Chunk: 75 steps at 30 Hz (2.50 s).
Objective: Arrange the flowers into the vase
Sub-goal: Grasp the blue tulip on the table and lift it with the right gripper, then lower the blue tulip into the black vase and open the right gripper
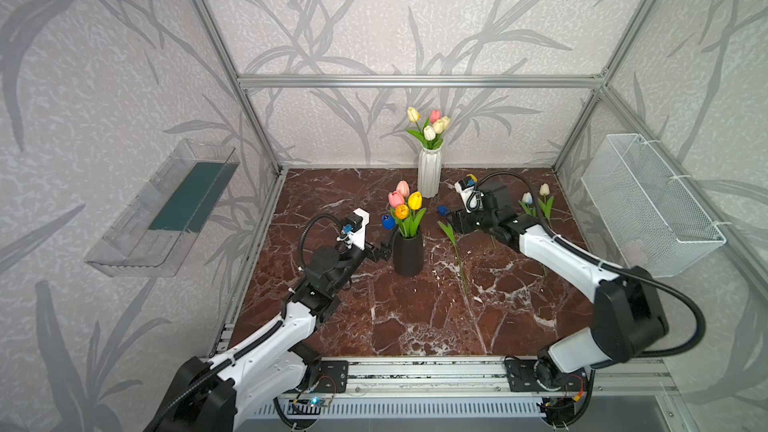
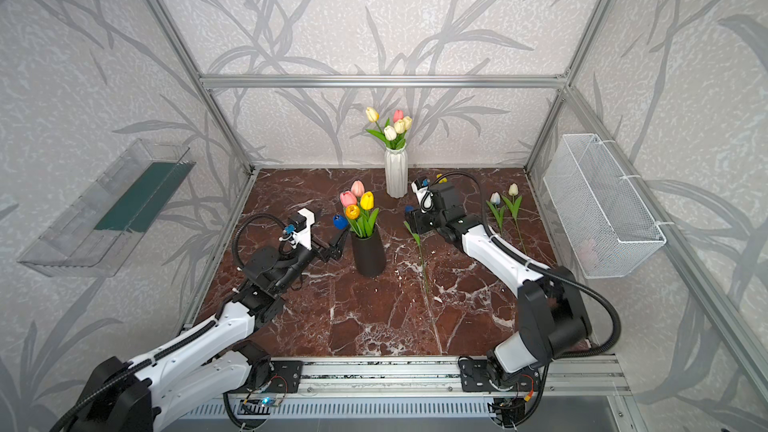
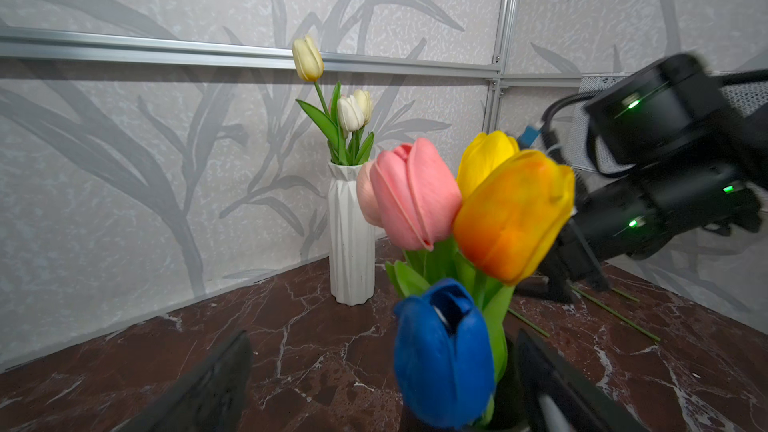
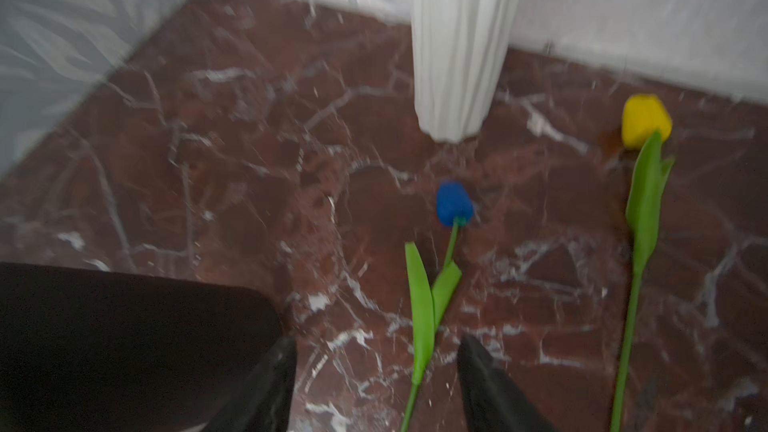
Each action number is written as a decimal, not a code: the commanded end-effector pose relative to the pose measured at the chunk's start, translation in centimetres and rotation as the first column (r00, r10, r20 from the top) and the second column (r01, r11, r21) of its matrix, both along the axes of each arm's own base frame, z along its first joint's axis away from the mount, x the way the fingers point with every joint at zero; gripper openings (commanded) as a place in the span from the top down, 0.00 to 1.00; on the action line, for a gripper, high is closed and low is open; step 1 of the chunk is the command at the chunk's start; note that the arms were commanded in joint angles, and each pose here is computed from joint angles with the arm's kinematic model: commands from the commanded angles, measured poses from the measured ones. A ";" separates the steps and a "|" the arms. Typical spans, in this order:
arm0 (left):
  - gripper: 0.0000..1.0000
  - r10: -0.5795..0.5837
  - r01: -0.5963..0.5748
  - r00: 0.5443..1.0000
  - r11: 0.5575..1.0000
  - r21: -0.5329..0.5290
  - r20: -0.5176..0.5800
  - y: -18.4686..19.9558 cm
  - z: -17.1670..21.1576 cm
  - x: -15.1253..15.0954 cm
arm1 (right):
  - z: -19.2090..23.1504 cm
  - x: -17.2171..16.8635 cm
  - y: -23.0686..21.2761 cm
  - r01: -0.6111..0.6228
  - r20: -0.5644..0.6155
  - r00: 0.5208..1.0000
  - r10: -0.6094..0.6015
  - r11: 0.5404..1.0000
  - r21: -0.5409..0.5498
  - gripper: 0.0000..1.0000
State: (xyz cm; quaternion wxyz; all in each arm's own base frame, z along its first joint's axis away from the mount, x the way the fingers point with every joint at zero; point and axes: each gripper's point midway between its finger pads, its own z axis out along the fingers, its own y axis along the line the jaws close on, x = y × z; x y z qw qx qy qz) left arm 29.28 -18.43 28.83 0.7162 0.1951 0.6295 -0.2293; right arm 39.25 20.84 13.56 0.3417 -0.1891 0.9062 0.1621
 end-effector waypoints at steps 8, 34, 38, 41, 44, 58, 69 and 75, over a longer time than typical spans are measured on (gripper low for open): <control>0.01 -0.174 0.174 0.981 0.985 -0.010 -0.085 -1.1 -3.4 -4.4 | -9.7 -2.9 -2.6 0.003 -0.349 0.931 -0.107 0.959 -0.285 0.48; 0.01 -0.111 0.111 0.986 0.994 -0.008 -0.126 -0.9 -7.1 -2.9 | 16.1 -2.3 2.4 -0.140 0.405 0.914 0.000 0.939 0.315 1.00; 0.00 -0.109 0.110 0.987 0.994 0.000 -0.118 -1.0 -7.1 -2.7 | 25.1 -7.4 3.6 -0.454 0.695 0.719 0.015 0.768 0.452 1.00; 0.00 -0.107 0.108 0.987 0.994 0.006 -0.116 -1.0 -7.1 -2.6 | 29.0 -10.5 3.8 -0.620 0.803 0.596 -0.013 0.627 0.471 1.00; 0.00 -0.100 0.102 0.988 0.995 0.009 -0.117 -1.0 -7.1 -2.5 | 30.7 -12.6 4.5 -0.727 0.879 0.475 -0.045 0.543 0.421 1.00; 0.00 -0.085 0.089 0.988 0.996 0.024 -0.130 -0.7 -7.3 -2.6 | 26.3 -9.1 8.2 -0.723 0.895 0.445 -0.039 0.574 0.385 1.00; 0.00 -0.075 0.080 0.989 0.996 0.037 -0.127 -0.6 -7.3 -2.5 | 22.6 -9.3 8.9 -0.701 0.871 0.491 0.030 0.607 0.374 1.00; 0.00 -0.074 0.080 0.991 0.996 0.045 -0.115 -0.7 -7.0 -2.3 | 23.4 -10.6 9.9 -0.744 0.881 0.464 0.090 0.580 0.332 1.00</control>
